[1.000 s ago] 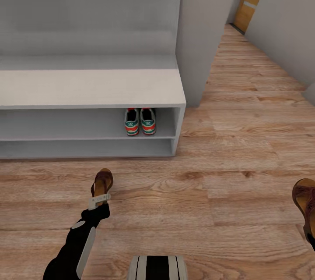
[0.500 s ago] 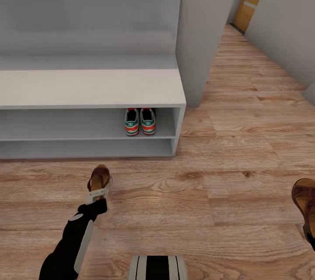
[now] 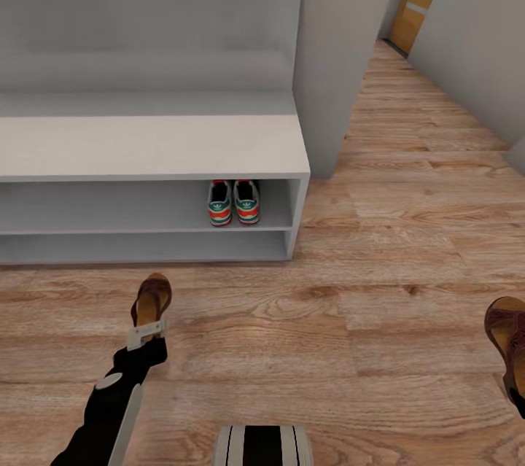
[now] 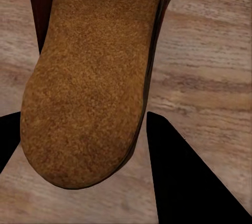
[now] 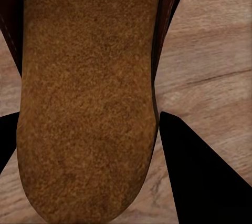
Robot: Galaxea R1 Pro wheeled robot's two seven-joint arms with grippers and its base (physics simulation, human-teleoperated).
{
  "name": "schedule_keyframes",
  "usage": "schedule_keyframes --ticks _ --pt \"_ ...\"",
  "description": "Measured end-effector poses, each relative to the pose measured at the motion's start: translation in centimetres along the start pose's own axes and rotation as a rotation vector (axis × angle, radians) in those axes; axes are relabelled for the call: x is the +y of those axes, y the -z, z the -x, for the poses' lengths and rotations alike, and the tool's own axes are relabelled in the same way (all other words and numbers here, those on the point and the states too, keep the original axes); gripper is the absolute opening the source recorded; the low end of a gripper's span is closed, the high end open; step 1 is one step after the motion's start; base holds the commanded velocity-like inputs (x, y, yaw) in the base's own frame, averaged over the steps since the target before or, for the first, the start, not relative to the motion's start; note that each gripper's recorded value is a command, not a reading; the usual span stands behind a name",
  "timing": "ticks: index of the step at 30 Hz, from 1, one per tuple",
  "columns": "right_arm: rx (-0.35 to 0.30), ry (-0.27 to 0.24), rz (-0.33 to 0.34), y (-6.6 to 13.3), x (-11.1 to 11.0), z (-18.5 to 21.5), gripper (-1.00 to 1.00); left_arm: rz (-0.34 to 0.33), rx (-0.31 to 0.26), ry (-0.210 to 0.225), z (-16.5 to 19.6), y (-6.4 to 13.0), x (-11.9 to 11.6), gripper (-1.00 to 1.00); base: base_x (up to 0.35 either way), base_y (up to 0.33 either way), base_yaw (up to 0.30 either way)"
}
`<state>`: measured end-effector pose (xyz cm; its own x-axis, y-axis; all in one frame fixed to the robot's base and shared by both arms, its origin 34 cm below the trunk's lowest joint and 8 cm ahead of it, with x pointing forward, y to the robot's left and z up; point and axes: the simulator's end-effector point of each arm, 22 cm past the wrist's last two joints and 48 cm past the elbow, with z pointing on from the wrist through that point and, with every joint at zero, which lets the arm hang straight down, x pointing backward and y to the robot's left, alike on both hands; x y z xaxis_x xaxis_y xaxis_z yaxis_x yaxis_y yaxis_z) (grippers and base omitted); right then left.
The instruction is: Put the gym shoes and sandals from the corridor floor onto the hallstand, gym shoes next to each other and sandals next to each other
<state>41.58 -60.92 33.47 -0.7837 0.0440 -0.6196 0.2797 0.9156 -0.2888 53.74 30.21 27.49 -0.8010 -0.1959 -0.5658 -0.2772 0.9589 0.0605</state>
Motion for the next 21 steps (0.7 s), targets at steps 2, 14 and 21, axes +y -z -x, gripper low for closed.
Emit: schedule_keyframes --ticks 2,14,21 --pt "0.000 0.000 0.000 0.0 0.0 0.0 -1.00 0.001 -0.012 0.001 0.0 0.0 0.1 -1.00 0.000 0.000 0.000" --pt "0.000 -0.001 -0.001 0.0 0.1 -0.1 -1.00 0.009 -0.036 0.003 -1.6 -0.6 0.5 -1.00 -0.107 0.000 0.000" --pt "0.000 0.002 0.002 0.0 0.2 -0.1 -1.00 0.010 -0.028 0.005 -1.8 -0.7 0.6 -1.00 -0.136 0.000 0.000"
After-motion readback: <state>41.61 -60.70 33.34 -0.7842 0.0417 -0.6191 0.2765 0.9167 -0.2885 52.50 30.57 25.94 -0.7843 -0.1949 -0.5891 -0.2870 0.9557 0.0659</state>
